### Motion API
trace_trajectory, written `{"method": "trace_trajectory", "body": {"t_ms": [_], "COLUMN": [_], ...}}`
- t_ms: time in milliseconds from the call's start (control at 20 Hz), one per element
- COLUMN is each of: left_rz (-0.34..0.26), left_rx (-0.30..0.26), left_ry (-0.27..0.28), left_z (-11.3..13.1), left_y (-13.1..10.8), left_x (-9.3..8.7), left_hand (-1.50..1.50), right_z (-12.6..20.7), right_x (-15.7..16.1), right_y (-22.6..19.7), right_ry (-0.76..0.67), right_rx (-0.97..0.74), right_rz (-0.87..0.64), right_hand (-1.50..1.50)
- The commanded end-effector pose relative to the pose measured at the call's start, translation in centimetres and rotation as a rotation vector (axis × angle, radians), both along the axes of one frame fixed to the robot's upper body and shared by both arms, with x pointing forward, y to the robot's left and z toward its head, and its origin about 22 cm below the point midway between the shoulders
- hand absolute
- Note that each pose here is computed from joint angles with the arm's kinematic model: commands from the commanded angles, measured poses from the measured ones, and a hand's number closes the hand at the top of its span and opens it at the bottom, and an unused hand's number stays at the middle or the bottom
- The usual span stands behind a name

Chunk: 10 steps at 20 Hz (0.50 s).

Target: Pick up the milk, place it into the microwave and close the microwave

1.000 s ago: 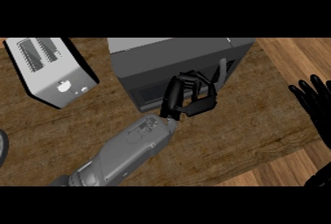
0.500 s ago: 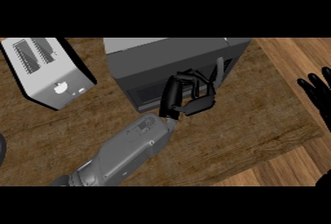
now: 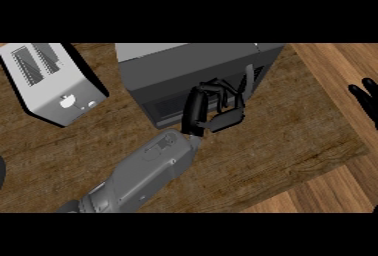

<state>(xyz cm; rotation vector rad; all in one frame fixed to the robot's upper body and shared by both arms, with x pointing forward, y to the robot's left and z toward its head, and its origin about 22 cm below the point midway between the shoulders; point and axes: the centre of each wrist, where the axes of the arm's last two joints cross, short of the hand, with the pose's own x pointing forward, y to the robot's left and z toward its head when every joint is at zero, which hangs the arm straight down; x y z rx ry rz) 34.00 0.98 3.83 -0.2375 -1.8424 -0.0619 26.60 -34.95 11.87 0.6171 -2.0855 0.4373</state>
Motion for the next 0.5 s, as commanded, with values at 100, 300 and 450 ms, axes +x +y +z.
{"method": "trace_trajectory", "body": {"t_ms": [100,300,450], "left_rz": [0.053,0.064,0.059], "left_rx": [-0.008,-0.019,-0.029], "left_ry": [-0.015,-0.007,-0.022], "left_z": [0.8,0.4,0.9], "left_y": [0.5,0.7,0.5], "left_x": [2.0,1.9,2.2], "left_hand": [1.50,1.50,1.50], "right_z": [0.9,1.3,1.6], "right_x": [0.1,-0.1,0.2], "right_y": [-0.3,-0.9,-0.7], "right_ry": [-0.006,0.001,-0.003], "right_rx": [0.004,-0.006,0.006], "right_rz": [0.000,-0.006,0.004], "right_hand": [-1.50,-1.50,-1.50]}}
